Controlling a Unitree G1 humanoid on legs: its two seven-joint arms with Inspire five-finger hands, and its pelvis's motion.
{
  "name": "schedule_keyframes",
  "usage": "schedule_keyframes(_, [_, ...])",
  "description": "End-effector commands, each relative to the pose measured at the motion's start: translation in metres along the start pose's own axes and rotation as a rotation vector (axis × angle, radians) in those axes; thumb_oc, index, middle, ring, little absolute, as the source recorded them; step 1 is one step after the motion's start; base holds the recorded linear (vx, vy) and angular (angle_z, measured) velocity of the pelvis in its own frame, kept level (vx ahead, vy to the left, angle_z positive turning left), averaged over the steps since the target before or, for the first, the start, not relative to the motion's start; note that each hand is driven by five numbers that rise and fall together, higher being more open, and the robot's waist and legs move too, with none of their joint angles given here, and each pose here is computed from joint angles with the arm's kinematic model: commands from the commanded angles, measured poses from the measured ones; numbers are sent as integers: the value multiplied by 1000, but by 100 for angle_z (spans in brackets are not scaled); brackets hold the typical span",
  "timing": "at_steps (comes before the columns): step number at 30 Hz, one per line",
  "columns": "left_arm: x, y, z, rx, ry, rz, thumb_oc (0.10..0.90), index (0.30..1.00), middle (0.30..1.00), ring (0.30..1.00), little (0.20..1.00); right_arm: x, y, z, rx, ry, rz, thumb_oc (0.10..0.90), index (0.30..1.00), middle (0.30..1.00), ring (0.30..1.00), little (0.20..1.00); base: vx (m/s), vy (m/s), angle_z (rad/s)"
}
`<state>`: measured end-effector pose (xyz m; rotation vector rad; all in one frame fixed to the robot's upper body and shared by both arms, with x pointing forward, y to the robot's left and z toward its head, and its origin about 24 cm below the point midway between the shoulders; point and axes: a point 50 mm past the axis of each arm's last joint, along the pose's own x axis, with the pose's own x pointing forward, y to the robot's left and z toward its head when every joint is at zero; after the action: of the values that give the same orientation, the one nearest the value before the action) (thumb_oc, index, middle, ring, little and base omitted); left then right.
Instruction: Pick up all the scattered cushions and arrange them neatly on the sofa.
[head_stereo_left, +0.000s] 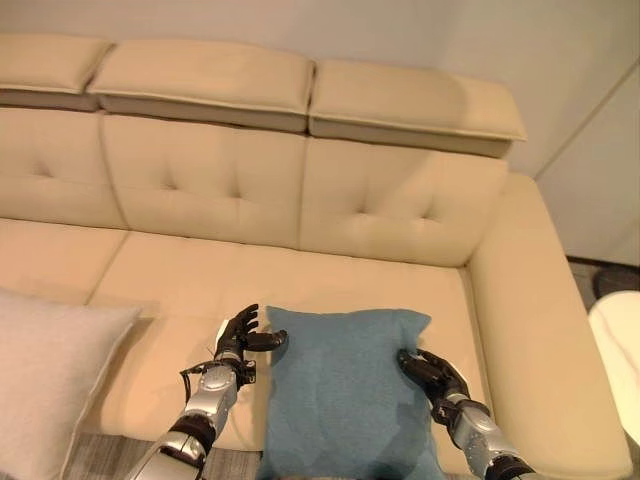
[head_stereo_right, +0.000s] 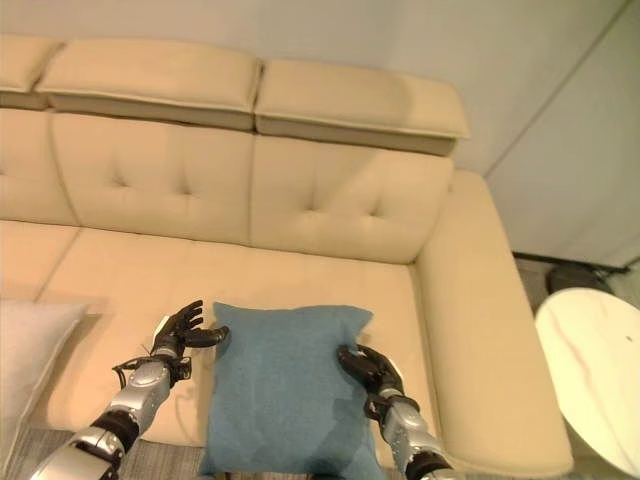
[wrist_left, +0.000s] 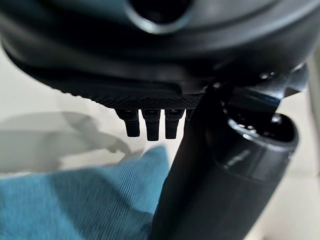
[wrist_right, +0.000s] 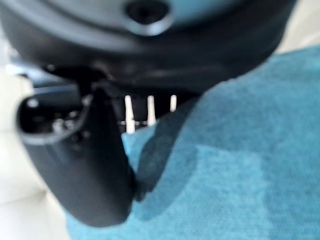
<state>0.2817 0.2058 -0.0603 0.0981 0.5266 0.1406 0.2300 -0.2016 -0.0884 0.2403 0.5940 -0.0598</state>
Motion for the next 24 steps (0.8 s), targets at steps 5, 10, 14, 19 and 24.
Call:
schedule_keyframes(5, [18, 6, 51, -109, -92, 42, 800, 900, 900, 900, 900, -11, 89, 1, -118, -39, 491, 400, 300, 300, 300, 300, -76, 18, -24])
schedule_keyframes(10, [17, -28, 64, -358, -136, -46, 800, 900, 900, 900, 900, -22, 112, -4, -108, -25, 637, 400, 300, 300, 300, 300, -41, 2, -19])
schedule_keyframes(14, [14, -61, 73, -425, -144, -174, 400, 300, 300, 300, 300, -22, 121, -14, -100, 20, 659, 400, 300, 300, 300, 300, -6, -1, -2])
schedule_keyframes(19, [9, -80, 92, -256, -249, -243, 400, 300, 300, 300, 300, -24, 111, -7, -99, -25, 647, 400, 300, 300, 300, 300, 18, -33, -1])
schedule_keyframes(24, [3, -76, 130, -139, -424, -279, 400, 300, 300, 300, 300, -24, 70, 2, -179, -68, 515, 400, 300, 300, 300, 300, 45, -71, -2])
